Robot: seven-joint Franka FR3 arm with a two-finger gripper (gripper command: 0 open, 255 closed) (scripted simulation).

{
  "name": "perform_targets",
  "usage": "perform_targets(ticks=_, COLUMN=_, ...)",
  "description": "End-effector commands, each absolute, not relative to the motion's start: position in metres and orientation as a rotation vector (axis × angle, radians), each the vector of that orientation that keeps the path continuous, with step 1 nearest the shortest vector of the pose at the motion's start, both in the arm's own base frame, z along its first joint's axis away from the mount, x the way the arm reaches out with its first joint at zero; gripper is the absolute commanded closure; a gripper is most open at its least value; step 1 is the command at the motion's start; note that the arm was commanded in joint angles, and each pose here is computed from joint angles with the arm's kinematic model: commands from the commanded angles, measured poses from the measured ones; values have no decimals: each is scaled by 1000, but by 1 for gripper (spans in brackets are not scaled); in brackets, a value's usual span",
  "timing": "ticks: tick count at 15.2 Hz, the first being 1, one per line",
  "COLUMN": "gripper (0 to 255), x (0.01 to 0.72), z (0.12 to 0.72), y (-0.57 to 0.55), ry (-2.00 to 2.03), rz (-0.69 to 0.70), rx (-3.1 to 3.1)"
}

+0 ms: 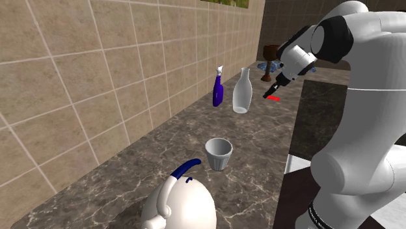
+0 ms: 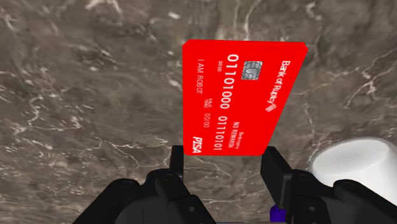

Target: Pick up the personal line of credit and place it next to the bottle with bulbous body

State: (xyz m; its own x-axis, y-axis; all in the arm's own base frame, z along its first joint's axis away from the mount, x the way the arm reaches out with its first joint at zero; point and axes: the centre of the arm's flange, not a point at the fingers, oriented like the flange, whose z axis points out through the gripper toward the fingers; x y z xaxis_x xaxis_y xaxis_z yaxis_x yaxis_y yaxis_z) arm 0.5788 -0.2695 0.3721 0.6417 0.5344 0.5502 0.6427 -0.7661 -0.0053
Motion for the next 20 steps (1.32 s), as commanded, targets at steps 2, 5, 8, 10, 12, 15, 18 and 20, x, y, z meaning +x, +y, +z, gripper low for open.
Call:
perform_targets(ticks=2, gripper=255, x=579, z=357, y=-270, ry=-966, rz=-795, rx=-2661)
perform_targets(ticks=5, gripper=255, x=579, z=341, y=-270, ry=-966, rz=-795, rx=-2661)
perform_targets(ticks=8, gripper=255, x=579, z=325, y=-270, ry=-966, rz=-795, rx=-2661)
perform_targets(ticks=10, gripper=255, x=579, z=323, y=-270, ry=-966, rz=-795, rx=-2661)
perform_targets(ticks=12, gripper=255, x=579, z=323, y=-270, ry=-966, rz=-795, rx=-2661)
perform_targets(ticks=15, gripper=255, x=579, z=323, y=-270, ry=-966, rz=-795, rx=-2661)
perform_targets(ticks=18, gripper=0, x=579, z=323, y=-270, ry=-966, rz=-795, rx=-2661)
perform_targets(ticks=20, gripper=0, x=579, z=323, y=-270, ry=-966, rz=-795, rx=-2661)
